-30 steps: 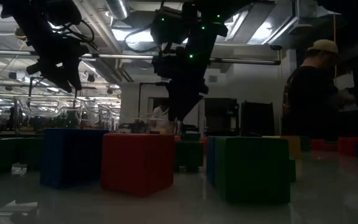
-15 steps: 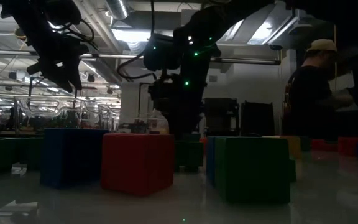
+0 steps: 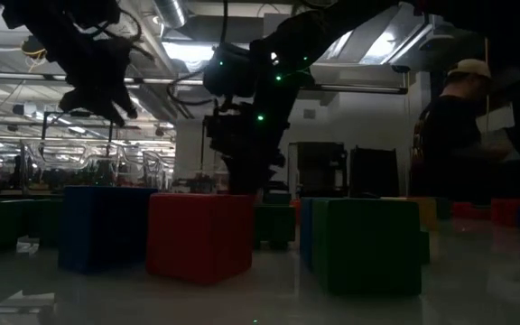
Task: Sort blocks by size
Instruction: Put the large orange game piece into the left transparent bin
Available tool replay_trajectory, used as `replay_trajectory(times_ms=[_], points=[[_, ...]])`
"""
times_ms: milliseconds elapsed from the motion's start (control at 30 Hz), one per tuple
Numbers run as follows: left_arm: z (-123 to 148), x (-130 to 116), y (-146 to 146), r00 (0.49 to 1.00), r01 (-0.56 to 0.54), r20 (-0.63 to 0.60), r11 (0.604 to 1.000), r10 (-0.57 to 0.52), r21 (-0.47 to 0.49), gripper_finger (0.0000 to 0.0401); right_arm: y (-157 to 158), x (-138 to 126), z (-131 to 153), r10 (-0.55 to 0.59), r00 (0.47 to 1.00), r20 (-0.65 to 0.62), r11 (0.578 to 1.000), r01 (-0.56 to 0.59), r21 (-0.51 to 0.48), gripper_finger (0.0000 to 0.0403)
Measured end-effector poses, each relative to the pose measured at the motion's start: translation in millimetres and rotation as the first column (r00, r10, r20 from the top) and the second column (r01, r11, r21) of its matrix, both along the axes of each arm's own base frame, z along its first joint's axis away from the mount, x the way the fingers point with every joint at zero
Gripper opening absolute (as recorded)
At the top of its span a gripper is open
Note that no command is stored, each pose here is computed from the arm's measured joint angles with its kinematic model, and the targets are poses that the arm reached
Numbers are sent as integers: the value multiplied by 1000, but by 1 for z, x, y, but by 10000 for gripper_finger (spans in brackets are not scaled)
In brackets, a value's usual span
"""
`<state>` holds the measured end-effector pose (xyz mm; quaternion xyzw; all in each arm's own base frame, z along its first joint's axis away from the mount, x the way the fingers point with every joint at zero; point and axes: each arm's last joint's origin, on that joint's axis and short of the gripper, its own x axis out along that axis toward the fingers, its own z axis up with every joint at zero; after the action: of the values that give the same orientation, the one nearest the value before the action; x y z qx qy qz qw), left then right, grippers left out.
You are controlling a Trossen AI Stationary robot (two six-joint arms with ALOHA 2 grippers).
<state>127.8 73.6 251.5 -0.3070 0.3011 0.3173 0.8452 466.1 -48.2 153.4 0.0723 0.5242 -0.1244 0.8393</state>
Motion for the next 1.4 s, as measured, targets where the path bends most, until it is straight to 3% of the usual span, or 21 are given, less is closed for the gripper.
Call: replay_trajectory(times_ms=[233,500,800,1400], points=[[4,9,-8,994,34,102,997,-27,-65,163,-2,20,14,89,969,232,994,-73,-76,134],[4,12,-15,992,27,127,991,-11,-131,163,7,39,36,218,857,467,971,-143,-191,134],[4,16,-25,989,59,141,983,-35,-171,163,26,46,48,328,787,522,922,-145,-360,136],[4,20,-39,987,108,136,981,-86,-161,163,28,51,59,349,708,614,916,-121,-382,138]])
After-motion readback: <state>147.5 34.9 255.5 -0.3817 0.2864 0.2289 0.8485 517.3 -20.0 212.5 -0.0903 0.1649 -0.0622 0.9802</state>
